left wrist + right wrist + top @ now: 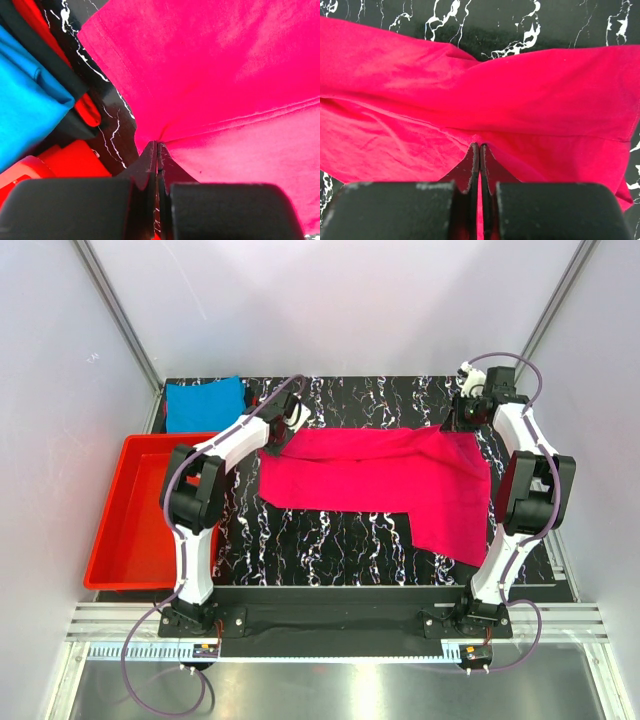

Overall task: Fold and stack the t-shirts
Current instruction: Fold the tshirt

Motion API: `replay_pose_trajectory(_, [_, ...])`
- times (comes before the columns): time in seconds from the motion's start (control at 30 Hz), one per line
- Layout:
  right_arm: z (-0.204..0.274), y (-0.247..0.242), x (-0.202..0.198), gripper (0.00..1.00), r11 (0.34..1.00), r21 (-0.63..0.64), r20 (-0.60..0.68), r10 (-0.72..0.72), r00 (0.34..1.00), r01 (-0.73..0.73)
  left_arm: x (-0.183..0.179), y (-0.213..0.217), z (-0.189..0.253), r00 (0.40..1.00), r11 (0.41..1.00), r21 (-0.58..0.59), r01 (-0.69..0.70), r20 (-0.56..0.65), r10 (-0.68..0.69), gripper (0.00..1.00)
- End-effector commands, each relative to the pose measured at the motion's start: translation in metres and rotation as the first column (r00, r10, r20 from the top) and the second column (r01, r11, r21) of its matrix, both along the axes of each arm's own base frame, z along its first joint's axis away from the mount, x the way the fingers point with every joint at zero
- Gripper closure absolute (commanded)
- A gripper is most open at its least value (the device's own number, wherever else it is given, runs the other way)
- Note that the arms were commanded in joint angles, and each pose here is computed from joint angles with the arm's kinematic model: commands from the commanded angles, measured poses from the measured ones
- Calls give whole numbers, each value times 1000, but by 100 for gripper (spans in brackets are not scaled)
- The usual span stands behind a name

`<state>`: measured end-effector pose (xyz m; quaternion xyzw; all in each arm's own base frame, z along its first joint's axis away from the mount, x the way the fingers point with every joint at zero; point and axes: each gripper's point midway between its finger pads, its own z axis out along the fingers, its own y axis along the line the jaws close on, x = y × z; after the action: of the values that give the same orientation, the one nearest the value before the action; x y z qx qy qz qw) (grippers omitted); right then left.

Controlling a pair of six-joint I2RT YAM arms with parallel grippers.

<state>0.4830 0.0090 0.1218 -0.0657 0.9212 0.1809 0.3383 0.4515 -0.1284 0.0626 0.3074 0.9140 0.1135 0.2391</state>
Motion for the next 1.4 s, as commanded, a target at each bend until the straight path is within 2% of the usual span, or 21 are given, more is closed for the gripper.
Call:
replay_pose_trajectory(0.0, [35, -2, 15, 100, 999, -36, 106, 4, 994, 0, 7, -1, 18, 998, 1000, -22, -22, 58, 23, 100])
replay_pose_trajectory(0.17, [38, 1, 18, 100, 999, -40, 111, 16, 994, -12, 5, -8, 13, 1000, 999, -36, -1, 11, 1, 100])
replay_pose_trajectory(0.23, [36, 3, 17, 100, 999, -33, 101, 20, 995, -17, 3, -9, 10, 1000, 999, -32, 12, -9, -13, 87])
replay_pose_trajectory(0.33, [34, 7, 14, 100, 999, -21, 99, 25, 995, -23, -1, -6, 1, 999, 1000, -17, 19, -47, -19, 84])
replay_pose_trajectory(0.4, [33, 9, 13, 100, 1000, -15, 98, 26, 995, -25, -3, -6, -3, 998, 1000, -12, 24, -61, -24, 90])
replay_pose_trajectory(0.43, [31, 9, 12, 100, 1000, -14, 95, 28, 995, -27, -4, -6, -6, 997, 1000, -13, 28, -66, -29, 99])
replay_pose_trajectory(0.53, [32, 9, 12, 100, 1000, -13, 95, 29, 995, -28, -6, -5, -11, 996, 999, -6, 32, -78, -32, 100])
replay_pose_trajectory(0.67, [34, 9, 12, 100, 999, -14, 100, 31, 995, -30, -10, -10, -11, 995, 998, -38, 56, -85, -59, 80])
replay_pose_trajectory(0.73, [34, 9, 12, 100, 999, -15, 100, 32, 994, -31, -7, -11, -12, 996, 997, -45, 58, -64, -61, 76])
replay_pose_trajectory(1.27, [31, 8, 14, 100, 999, -25, 101, 37, 994, -35, -5, -10, -40, 993, 998, -20, 61, -95, -63, 74])
replay_pose_trajectory(1.3, [31, 8, 14, 100, 999, -25, 102, 37, 994, -35, -4, -10, -40, 994, 998, -19, 62, -93, -63, 76])
replay_pose_trajectory(1.37, [31, 7, 15, 100, 999, -32, 104, 36, 994, -33, -3, -10, -41, 993, 998, -11, 59, -99, -60, 89])
